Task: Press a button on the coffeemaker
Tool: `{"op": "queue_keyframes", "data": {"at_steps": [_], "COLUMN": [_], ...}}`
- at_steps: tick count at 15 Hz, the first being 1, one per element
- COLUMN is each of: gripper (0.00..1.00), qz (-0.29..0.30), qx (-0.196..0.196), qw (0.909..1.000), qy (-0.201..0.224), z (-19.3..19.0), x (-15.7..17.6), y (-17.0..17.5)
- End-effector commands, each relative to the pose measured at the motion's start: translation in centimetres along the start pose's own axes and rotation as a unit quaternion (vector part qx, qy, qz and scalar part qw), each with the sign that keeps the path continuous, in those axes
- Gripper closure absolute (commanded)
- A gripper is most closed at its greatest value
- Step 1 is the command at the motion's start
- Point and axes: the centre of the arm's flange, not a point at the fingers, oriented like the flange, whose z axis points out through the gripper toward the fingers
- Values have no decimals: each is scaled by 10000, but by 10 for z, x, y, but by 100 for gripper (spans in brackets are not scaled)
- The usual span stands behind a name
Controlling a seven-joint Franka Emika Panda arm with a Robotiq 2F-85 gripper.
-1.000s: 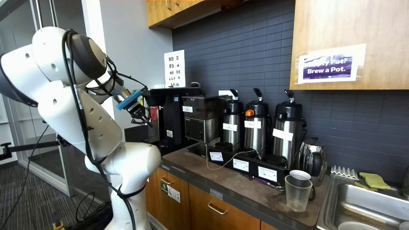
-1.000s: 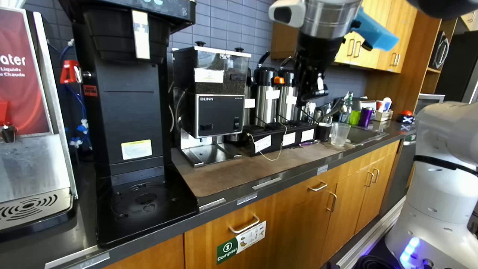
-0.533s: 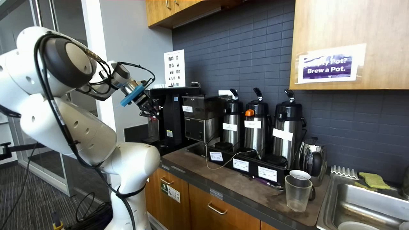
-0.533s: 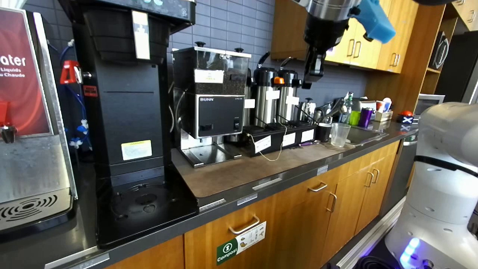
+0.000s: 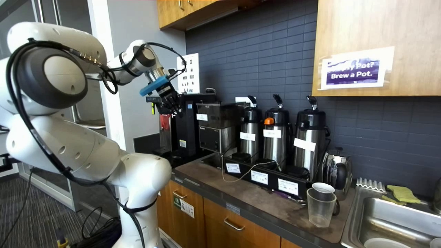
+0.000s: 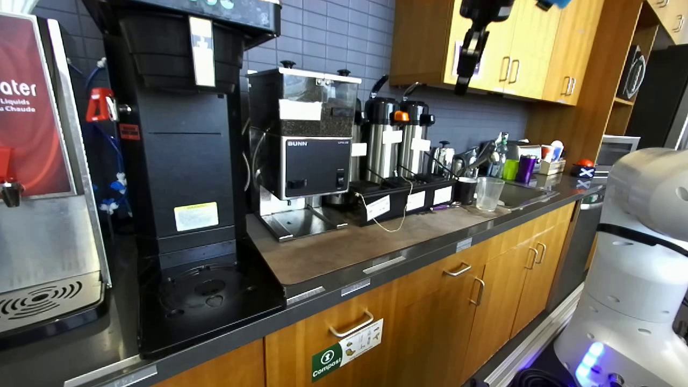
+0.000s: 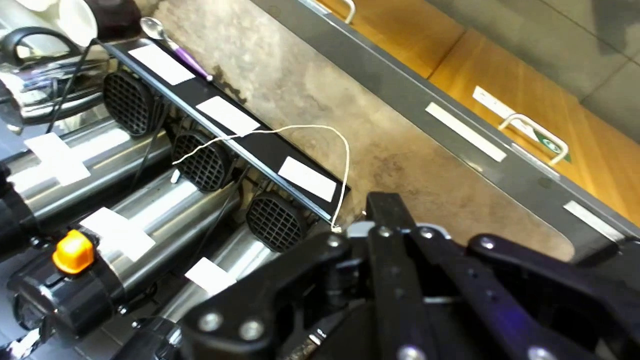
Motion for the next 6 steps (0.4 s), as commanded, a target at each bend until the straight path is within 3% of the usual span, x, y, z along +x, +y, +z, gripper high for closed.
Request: {"op": "queue_keyframes", "data": {"at_steps": [1, 2, 3, 4, 5, 6], "gripper": [100, 100, 100, 85, 97, 93], "qz": [353, 471, 502, 443, 436, 456], "qx": [928, 1201, 1222, 1309, 1123, 1182], "qw": [9946, 9908, 9906, 9894, 9921, 9911], "qy": [316, 417, 366, 447, 352, 406], "z": [-32, -36, -40, -44, -39, -44], "x": [-43, -54, -64, -74, -48, -57], "y": [16, 16, 18, 20, 15, 16]}}
